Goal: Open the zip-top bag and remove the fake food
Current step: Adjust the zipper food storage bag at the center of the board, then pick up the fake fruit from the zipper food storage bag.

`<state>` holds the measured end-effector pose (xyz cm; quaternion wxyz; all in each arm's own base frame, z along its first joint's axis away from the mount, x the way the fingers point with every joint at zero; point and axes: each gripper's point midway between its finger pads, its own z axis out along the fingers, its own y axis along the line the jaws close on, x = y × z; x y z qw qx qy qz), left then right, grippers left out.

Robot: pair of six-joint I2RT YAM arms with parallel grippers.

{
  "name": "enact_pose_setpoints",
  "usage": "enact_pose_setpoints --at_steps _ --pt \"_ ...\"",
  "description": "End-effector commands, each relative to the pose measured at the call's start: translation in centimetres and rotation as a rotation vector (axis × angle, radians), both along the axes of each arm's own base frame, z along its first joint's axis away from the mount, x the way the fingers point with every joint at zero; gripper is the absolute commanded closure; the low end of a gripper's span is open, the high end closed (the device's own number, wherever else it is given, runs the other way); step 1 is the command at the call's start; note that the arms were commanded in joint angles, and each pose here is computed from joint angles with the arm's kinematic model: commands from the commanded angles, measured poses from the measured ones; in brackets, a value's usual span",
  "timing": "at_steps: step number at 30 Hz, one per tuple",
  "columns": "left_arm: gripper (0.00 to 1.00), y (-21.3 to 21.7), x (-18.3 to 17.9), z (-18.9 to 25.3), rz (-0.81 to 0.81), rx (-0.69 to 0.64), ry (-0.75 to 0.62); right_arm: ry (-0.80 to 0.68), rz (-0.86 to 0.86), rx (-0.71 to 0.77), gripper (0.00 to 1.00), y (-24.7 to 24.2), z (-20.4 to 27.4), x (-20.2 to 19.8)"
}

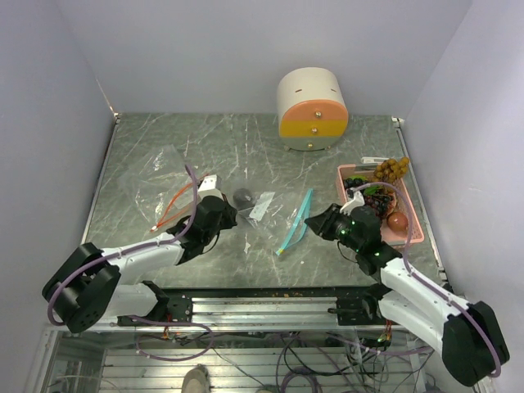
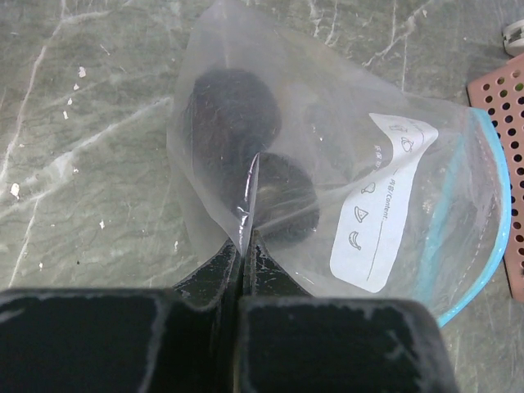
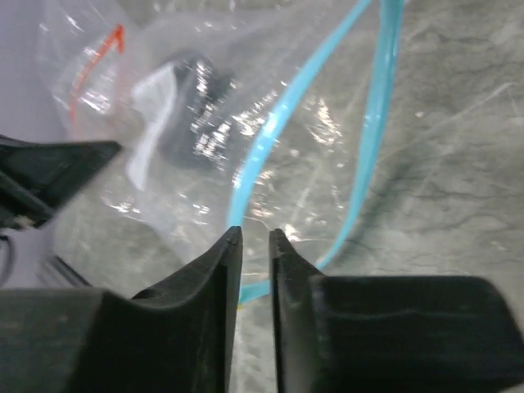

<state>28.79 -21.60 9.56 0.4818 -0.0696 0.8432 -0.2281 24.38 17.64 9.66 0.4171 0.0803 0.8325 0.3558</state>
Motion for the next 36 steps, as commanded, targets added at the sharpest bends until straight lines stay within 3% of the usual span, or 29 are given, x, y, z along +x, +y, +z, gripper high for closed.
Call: enact_pose_setpoints --at_steps 1,2,3,10,16,24,30,34,35,36 --pt "0.93 -0.2 0.7 0.6 0.016 -0.027 -0.019 -0.039 0.009 0.000 0.90 -0.1 1.6 0.1" --pt "0.93 -0.3 0.7 0.6 0.014 -0.028 -0.020 -0.032 0.006 -0.005 0.99 -0.1 1.4 0.1" --pt "0.93 -0.3 0.7 0.6 0.013 -0.027 -0.019 -0.024 0.000 -0.015 1.00 -0.2 1.1 0.2" --pt "0.93 -0.2 0.4 1.5 0.006 -0.040 -0.028 0.000 0.022 0.007 1.00 0.7 -0.9 0.8" --pt "0.93 -1.9 -0.4 2.8 -0.087 -0.094 -0.088 -0.123 0.090 0.053 1.00 2.3 -0.7 2.1" --pt "0.93 -6.1 -3.0 5.9 -0.222 0.022 -0.200 -0.207 0.186 0.169 1.00 4.8 0.3 2.8" --pt "0.93 -5.2 -3.1 5.9 -0.177 0.054 -0.215 -0.200 0.198 0.165 1.00 4.8 -0.8 2.5" --pt "0.93 -5.4 -3.8 7.2 -0.206 -0.015 -0.245 -0.179 0.184 0.130 1.00 4.4 -2.3 2.5" --pt "0.93 -5.3 -3.9 7.4 -0.203 -0.017 -0.248 -0.186 0.187 0.138 0.99 4.5 -2.3 2.4" --pt "0.93 -5.1 -3.8 7.5 -0.198 -0.010 -0.246 -0.194 0.200 0.152 0.91 4.7 -2.2 2.3"
